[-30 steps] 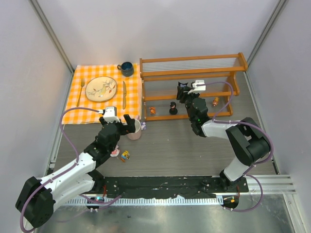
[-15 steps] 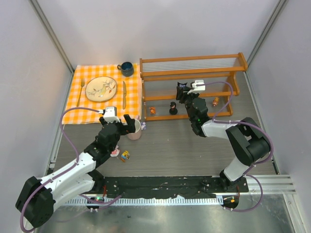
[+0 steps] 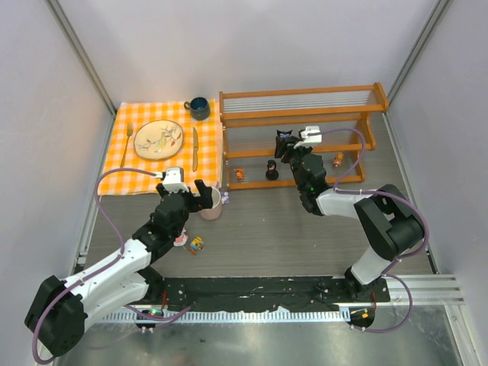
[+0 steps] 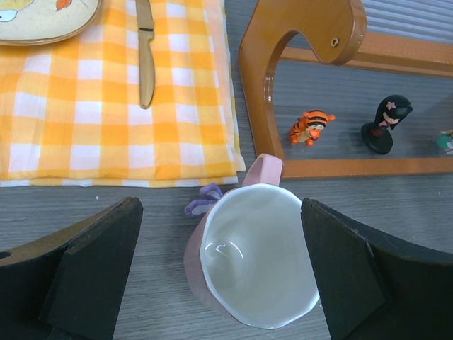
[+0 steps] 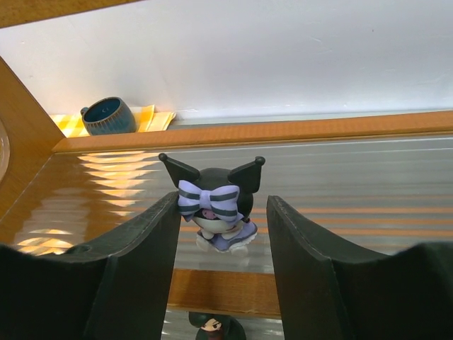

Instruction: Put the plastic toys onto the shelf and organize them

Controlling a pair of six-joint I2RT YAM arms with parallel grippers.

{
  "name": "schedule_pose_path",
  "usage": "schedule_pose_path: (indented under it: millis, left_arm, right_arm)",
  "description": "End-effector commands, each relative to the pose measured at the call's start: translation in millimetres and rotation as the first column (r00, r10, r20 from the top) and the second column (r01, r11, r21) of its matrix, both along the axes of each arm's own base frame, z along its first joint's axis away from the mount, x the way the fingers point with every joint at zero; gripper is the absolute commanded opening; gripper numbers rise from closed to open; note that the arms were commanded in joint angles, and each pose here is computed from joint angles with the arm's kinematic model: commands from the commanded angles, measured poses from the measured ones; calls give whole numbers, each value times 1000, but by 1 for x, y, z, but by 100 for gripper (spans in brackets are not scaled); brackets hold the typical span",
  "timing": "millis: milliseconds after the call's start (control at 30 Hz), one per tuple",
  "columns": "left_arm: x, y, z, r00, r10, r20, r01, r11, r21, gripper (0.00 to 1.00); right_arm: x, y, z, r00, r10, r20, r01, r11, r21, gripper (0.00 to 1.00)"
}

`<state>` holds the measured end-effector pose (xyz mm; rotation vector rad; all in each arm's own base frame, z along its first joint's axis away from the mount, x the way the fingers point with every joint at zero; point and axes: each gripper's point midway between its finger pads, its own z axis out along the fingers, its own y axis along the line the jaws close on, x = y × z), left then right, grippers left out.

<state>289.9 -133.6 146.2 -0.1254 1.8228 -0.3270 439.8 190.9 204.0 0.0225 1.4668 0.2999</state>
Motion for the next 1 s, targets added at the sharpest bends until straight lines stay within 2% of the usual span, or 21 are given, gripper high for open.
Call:
schedule_pose_path:
  millis: [0, 367, 467, 767, 967]
  left_arm:
    - [7, -3, 21, 998, 11, 61, -8, 999, -42, 100]
    - [7, -1, 20, 998, 17, 62, -15, 999, -37, 100]
    - [8, 1, 21, 998, 23, 64, -21, 999, -36, 100]
    - [7, 7, 21, 996, 48, 72, -46, 998, -32, 100]
    - [5, 11, 28, 994, 61, 96, -56, 997, -46, 100]
  right_arm:
    - [-3, -4, 25, 997, -11, 75, 9, 999, 33, 60]
    - [-10, -7, 33, 996, -9, 85, 5, 999, 38, 80]
    - [-13, -9, 37, 996, -5, 90, 2, 999, 33, 83]
    - [-33, -14, 65, 997, 23, 80, -25, 999, 22, 86]
    - [-55, -19, 60, 998, 62, 20, -62, 998, 4, 86]
